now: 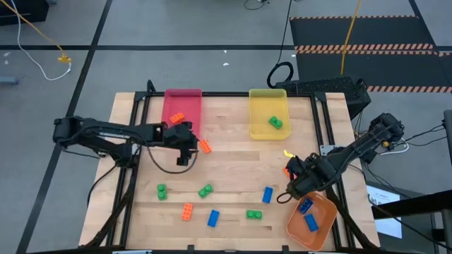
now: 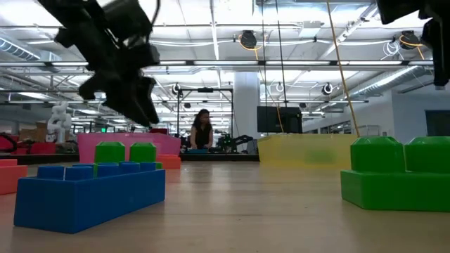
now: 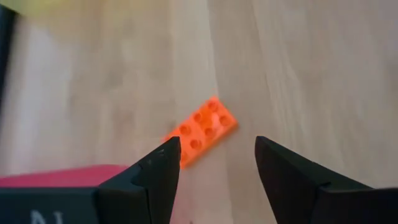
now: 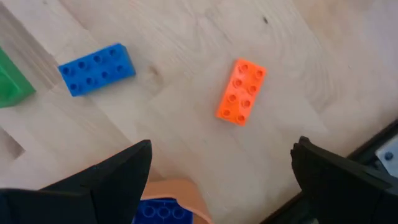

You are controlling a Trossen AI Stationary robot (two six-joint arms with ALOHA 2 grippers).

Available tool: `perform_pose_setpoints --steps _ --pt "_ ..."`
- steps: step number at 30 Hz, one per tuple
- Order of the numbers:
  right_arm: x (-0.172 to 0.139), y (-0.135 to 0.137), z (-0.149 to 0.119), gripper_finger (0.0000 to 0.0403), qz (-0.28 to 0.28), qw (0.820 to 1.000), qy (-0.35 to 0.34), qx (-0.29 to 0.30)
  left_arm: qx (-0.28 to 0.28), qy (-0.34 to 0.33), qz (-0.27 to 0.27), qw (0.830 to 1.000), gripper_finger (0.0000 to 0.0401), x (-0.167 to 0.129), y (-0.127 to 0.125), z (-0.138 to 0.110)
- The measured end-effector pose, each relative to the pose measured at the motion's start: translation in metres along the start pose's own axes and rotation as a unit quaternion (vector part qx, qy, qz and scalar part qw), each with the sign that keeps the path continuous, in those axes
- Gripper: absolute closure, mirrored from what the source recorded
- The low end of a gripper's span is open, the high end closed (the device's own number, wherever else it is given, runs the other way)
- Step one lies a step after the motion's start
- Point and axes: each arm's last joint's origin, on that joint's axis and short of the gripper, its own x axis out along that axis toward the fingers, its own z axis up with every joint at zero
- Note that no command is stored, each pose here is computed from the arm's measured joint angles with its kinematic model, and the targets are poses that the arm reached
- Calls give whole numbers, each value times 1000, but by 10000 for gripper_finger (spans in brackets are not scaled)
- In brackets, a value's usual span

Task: Sort & place blocks by color
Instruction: Put the top left orange game piece into the red bin

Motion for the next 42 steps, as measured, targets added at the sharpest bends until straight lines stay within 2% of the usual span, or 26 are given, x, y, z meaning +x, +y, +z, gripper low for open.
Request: perform_pose_setpoints --steps 5,11,20,25,28,31,34,38,42 --pt "1 1 6 35 12 1000 -4 -14 8 52 19 998 176 23 5 13" --pt "1 1 8 35 11 999 -24 -27 56 109 -7 992 129 42 9 40" --pt "0 4 4 35 15 998 -35 -53 113 251 -59 960 81 87 8 45" --pt "0 5 2 35 13 997 -43 -62 149 267 -58 950 78 97 9 51" --pt "0 6 3 35 16 996 -49 -69 159 258 -59 951 90 98 10 55" --pt "4 6 2 35 17 996 -50 -78 168 249 -51 952 122 99 10 58" --pt "7 7 2 35 18 995 -50 -82 173 253 -50 951 177 98 11 57" --pt "10 6 1 35 16 995 -47 -82 190 251 -54 948 274 98 8 59" --pt "11 7 1 35 19 995 -47 -81 196 249 -55 947 278 97 5 60"
